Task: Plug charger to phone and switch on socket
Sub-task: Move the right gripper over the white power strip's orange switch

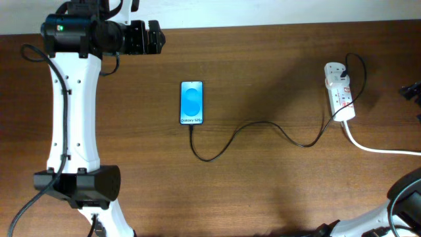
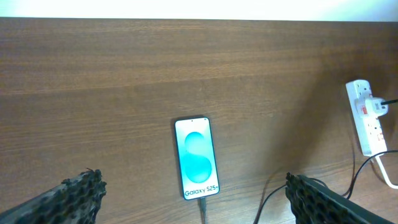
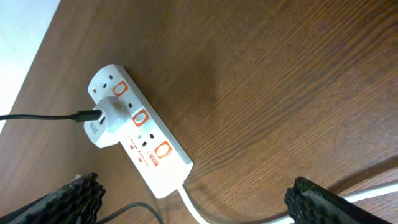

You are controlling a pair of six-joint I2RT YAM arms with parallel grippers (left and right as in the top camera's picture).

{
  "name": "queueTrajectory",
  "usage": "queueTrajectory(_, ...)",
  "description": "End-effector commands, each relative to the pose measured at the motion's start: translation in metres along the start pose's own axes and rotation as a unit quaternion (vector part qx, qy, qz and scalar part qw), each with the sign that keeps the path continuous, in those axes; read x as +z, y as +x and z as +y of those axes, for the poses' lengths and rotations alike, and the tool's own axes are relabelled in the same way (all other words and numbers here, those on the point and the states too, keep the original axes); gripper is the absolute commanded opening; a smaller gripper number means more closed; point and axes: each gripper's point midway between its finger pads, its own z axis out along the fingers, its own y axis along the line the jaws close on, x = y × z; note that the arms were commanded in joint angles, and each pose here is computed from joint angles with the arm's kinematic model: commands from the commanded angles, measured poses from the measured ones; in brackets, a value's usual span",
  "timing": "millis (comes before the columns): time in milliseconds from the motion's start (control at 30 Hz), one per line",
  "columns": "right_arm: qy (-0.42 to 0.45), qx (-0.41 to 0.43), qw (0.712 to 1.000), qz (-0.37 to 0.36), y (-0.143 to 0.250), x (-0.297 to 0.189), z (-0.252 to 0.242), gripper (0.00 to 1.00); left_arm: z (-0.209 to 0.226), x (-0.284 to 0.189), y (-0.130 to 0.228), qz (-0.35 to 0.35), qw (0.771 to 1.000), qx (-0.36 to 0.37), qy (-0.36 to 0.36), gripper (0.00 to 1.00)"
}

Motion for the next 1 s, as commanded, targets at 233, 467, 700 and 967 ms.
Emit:
queueTrajectory(233, 0.022, 0.003, 1.000, 0.017, 0.009, 0.019, -0.012, 0.99, -0.004, -0.015, -0.006, -0.020, 1.000, 0.011, -0.001, 0.99)
queueTrajectory(467, 0.013, 0.014, 1.000, 0.012, 0.016, 0.039, -0.014, 0.98, -0.003, -0.015, -0.006, -0.020, 1.000, 0.011, -0.001, 0.99)
queueTrajectory(700, 0.032, -0.073, 0.997, -0.018, 0.015, 0.084, 0.028, 0.98, -0.004, -0.015, -0.006, -0.020, 1.000, 0.011, -0.001, 0.99)
queueTrajectory(967, 0.033, -0.091, 0.995, 0.018, 0.037, 0.138, 0.036, 0.99, -0.004, -0.015, -0.006, -0.020, 1.000, 0.011, -0.001, 0.99)
